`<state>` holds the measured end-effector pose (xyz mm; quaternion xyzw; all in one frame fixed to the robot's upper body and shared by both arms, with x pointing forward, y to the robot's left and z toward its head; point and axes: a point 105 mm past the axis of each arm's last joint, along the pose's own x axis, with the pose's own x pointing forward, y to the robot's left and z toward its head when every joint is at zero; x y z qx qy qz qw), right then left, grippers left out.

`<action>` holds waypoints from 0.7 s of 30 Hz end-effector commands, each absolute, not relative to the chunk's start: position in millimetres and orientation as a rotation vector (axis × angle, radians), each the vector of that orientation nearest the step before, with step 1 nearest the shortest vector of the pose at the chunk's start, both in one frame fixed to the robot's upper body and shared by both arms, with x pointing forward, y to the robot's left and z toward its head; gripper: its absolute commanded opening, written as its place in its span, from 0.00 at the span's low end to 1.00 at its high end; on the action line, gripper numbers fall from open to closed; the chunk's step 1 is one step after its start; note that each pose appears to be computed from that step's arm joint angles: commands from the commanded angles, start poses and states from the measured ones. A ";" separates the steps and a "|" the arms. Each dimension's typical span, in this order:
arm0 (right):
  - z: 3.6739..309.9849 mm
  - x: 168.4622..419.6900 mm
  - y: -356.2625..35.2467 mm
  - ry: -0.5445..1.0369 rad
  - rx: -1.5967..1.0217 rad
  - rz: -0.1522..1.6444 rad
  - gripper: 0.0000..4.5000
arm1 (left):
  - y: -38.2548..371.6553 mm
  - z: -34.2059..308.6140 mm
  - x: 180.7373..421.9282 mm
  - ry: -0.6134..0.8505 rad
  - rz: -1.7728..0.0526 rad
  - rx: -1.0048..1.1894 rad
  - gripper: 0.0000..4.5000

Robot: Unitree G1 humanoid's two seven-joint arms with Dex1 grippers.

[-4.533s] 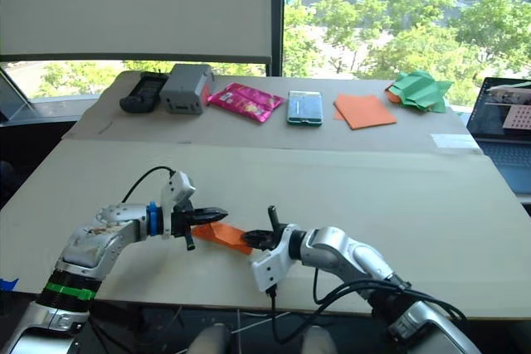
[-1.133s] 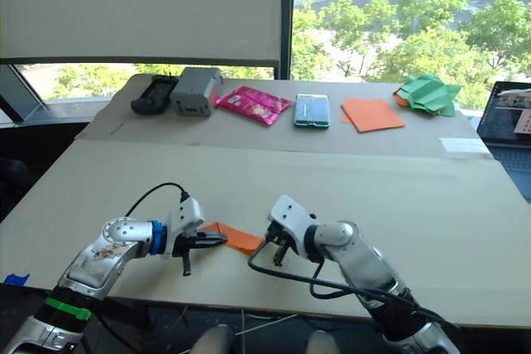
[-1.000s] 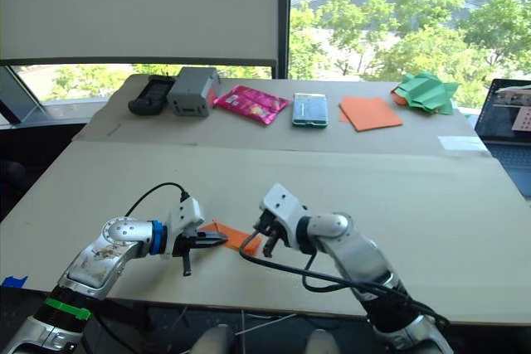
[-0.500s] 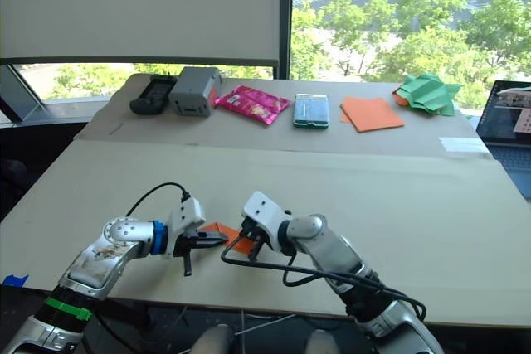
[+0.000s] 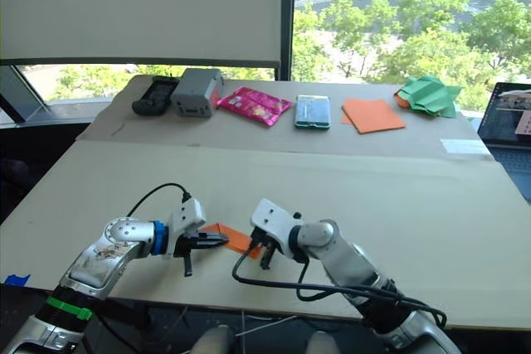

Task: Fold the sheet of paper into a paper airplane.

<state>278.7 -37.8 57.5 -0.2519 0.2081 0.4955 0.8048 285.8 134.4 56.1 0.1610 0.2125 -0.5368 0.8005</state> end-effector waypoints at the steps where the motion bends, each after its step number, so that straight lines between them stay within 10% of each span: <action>1: 19.3 262.5 -64.5 0.633 -0.565 1.037 0.01 | 144.9 38.5 282.5 0.543 -1.122 0.351 0.00; 21: 129.4 274.9 -19.6 0.248 -0.335 1.106 0.01 | 145.8 39.2 283.7 0.536 -1.122 0.357 0.00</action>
